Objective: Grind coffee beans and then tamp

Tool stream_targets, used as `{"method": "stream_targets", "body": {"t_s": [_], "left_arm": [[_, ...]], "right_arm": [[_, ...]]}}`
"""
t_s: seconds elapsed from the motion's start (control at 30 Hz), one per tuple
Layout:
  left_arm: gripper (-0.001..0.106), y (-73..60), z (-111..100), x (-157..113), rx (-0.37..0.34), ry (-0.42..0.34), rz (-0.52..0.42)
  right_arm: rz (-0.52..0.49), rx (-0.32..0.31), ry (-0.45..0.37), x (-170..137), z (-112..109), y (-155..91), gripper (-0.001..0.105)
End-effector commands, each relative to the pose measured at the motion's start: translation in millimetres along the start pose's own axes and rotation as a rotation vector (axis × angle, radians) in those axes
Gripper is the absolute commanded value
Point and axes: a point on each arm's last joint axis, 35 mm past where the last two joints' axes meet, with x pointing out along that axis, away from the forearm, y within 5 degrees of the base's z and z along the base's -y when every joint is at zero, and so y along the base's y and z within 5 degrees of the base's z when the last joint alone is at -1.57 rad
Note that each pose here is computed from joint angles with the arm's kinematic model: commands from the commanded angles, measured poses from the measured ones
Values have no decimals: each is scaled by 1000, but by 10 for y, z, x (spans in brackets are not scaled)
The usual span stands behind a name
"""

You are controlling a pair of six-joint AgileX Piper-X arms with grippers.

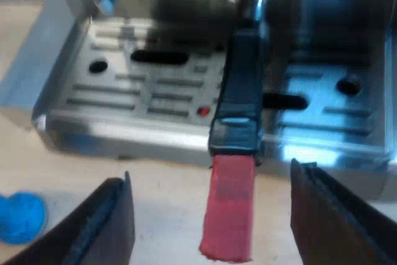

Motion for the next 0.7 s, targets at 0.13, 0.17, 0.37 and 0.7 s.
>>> {"method": "stream_targets", "body": {"t_s": [0.13, 0.17, 0.37, 0.7], "left_arm": [[80, -11, 34, -6, 13, -20, -4], [80, -11, 34, -6, 13, -20, -4], [80, -11, 34, -6, 13, -20, -4], [80, -12, 34, -6, 13, -20, -5]], "right_arm": [[26, -12, 96, 239, 27, -24, 58], [22, -12, 103, 265, 19, -28, 58], [6, -52, 147, 407, -53, -4, 58], [-10, -73, 192, 737, -203, 140, 58]]}}
